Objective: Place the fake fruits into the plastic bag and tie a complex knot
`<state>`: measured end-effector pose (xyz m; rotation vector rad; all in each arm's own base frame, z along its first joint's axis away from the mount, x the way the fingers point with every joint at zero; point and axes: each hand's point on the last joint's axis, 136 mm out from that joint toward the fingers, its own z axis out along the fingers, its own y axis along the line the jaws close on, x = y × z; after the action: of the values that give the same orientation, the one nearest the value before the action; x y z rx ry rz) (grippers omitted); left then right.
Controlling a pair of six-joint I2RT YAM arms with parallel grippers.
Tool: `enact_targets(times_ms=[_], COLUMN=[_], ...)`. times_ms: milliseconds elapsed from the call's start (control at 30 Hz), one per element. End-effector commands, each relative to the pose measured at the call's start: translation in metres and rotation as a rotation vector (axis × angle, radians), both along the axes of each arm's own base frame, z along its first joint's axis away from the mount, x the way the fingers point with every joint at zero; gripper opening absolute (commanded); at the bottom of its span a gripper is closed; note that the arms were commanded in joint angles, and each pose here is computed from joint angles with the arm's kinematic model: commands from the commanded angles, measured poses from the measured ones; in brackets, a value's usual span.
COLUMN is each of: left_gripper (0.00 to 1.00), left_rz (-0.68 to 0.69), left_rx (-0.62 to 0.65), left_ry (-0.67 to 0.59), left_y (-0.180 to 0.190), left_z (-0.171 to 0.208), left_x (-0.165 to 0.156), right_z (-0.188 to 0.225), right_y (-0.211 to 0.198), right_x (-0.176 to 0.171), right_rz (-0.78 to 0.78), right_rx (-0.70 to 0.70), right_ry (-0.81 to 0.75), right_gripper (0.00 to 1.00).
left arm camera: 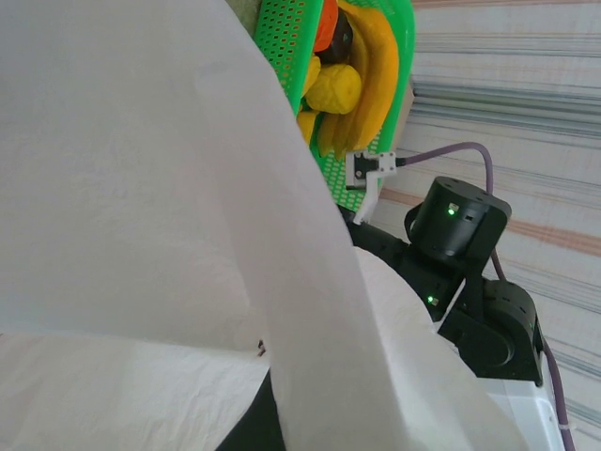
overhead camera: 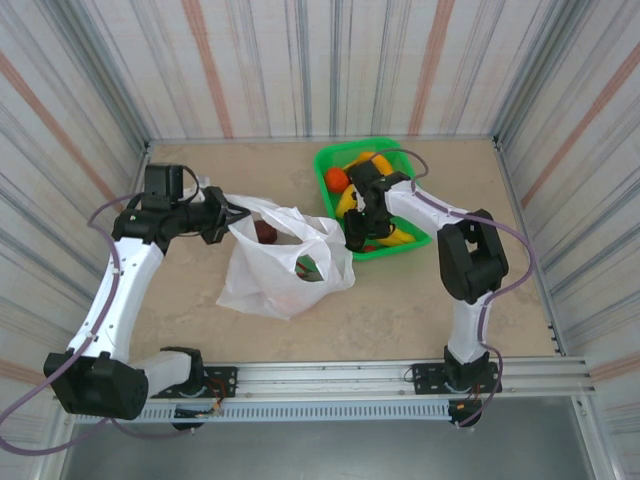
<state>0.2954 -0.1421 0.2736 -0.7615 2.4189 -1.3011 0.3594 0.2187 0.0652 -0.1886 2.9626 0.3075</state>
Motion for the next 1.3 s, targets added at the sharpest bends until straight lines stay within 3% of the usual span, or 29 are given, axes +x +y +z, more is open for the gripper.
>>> enact_targets(times_ms=[0,267,567,933,1267], left_gripper=[0.05,0.05,0.05,0.05,0.05], left_rz=[-0.016,-0.014,-0.016,-0.016,-0.018], left_rx=[-0.003,-0.006,-0.009,-0.01,-0.013], left_ry=[-0.025,-0.024,-0.024,-0.023,-0.018], left_y=[0.002,0.002,0.001,0.001,0.0], left_z=[0.005,0.005,0.006,0.005,0.003], left_x=[-0.007,-0.006,-0.006,-0.006,-0.006], right_z=[-0.013,-0.032,-0.007,0.05,0.131], right_y=[-0.002,-0.006,-0.005,-0.018,-0.026], right_x=[0.0,-0.003,0.003,0.001,-0.007], right_rz=[-0.003,0.01,0.016,-0.004,-0.011], right_rx=[-0.063,-0.116,-0.092,-0.052,0.026], right_ry=[0.025,0.05,-0.017,-0.14,-0.322], right_gripper=[0.69,0.65,0.52,0.48,0.48])
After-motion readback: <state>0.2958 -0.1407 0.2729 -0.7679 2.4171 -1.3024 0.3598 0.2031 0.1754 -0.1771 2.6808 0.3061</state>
